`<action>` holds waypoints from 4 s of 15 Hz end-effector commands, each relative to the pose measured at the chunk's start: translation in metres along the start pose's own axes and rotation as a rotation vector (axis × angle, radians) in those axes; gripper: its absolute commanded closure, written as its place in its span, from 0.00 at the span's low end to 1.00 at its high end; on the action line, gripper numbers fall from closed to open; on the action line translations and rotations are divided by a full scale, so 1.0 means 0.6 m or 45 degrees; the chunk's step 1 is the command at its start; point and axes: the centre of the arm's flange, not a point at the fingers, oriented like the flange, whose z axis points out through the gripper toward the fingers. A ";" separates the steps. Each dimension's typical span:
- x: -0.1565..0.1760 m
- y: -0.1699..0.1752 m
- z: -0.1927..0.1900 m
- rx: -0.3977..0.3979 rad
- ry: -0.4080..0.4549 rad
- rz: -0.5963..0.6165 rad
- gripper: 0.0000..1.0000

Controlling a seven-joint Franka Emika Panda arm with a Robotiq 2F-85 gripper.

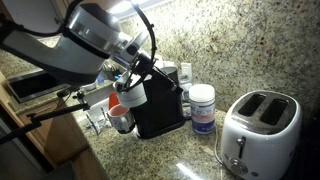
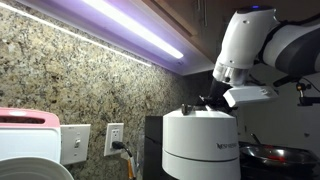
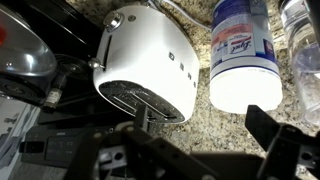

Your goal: Place the Lysol container on its side

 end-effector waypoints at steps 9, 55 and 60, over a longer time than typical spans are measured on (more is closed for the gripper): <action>0.032 -0.074 0.067 0.077 -0.038 0.050 0.00; 0.145 -0.079 0.149 0.039 -0.389 0.446 0.00; 0.157 -0.093 0.188 0.059 -0.436 0.517 0.00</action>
